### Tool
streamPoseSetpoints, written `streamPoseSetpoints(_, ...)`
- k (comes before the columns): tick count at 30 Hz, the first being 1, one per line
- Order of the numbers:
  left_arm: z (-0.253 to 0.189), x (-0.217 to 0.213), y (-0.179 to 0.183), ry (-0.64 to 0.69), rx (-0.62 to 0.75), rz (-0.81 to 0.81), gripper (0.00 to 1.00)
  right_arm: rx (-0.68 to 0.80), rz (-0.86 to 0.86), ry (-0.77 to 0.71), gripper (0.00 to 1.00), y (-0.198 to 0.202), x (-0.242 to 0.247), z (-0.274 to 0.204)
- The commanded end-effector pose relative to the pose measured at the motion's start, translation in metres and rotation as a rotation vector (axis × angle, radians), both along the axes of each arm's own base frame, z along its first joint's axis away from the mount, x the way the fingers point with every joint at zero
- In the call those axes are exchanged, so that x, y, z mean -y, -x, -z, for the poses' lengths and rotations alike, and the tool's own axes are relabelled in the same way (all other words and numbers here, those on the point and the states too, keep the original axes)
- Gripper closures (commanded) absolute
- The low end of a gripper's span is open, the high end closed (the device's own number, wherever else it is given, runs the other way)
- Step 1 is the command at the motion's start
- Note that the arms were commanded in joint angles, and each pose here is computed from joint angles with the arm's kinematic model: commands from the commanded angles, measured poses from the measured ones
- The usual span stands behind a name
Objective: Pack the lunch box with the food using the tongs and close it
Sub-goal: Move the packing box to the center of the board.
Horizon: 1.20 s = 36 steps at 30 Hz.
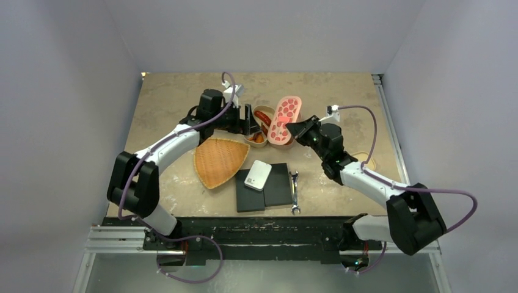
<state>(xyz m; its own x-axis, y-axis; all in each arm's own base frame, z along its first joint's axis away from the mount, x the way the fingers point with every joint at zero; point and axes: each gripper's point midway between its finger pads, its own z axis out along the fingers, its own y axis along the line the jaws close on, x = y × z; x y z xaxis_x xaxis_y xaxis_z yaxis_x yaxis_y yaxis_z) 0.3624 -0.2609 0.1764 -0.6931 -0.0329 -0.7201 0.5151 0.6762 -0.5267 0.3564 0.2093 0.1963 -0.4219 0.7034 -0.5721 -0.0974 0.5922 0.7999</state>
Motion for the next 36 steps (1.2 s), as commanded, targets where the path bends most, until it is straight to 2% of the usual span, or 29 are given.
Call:
streamPoseSetpoints(1,-0.024,0.014,-0.019,-0.004,0.095,0.008,0.20,0.105,0.069,0.042,1.00,-0.020,0.012,-0.018)
streamPoseSetpoints(7,-0.013,0.025,-0.027,-0.027,0.074,0.012,0.21,0.056,0.102,0.097,1.00,-0.036,0.016,0.008)
streamPoseSetpoints(12,0.006,0.042,-0.030,-0.084,0.039,0.012,0.28,0.048,0.139,0.134,1.00,-0.045,0.028,0.014)
streamPoseSetpoints(17,0.037,0.063,-0.026,-0.157,-0.029,-0.024,0.45,0.094,0.185,0.145,1.00,-0.041,0.053,-0.014)
streamPoseSetpoints(19,0.047,0.072,-0.018,-0.179,-0.053,-0.032,0.47,0.105,0.211,0.162,1.00,-0.037,0.067,-0.024)
streamPoseSetpoints(24,0.075,0.076,-0.006,-0.190,-0.130,-0.083,0.47,0.120,0.275,0.181,1.00,-0.025,0.096,-0.044)
streamPoseSetpoints(29,0.099,0.082,-0.002,-0.136,-0.182,-0.116,0.41,0.162,0.279,0.212,1.00,-0.009,0.108,-0.061)
streamPoseSetpoints(33,0.119,0.081,-0.008,-0.148,-0.210,-0.163,0.37,0.182,0.263,0.209,1.00,-0.002,0.108,-0.071)
streamPoseSetpoints(36,0.119,0.081,-0.020,-0.132,-0.176,-0.218,0.35,0.194,0.257,0.209,1.00,0.003,0.108,-0.078)
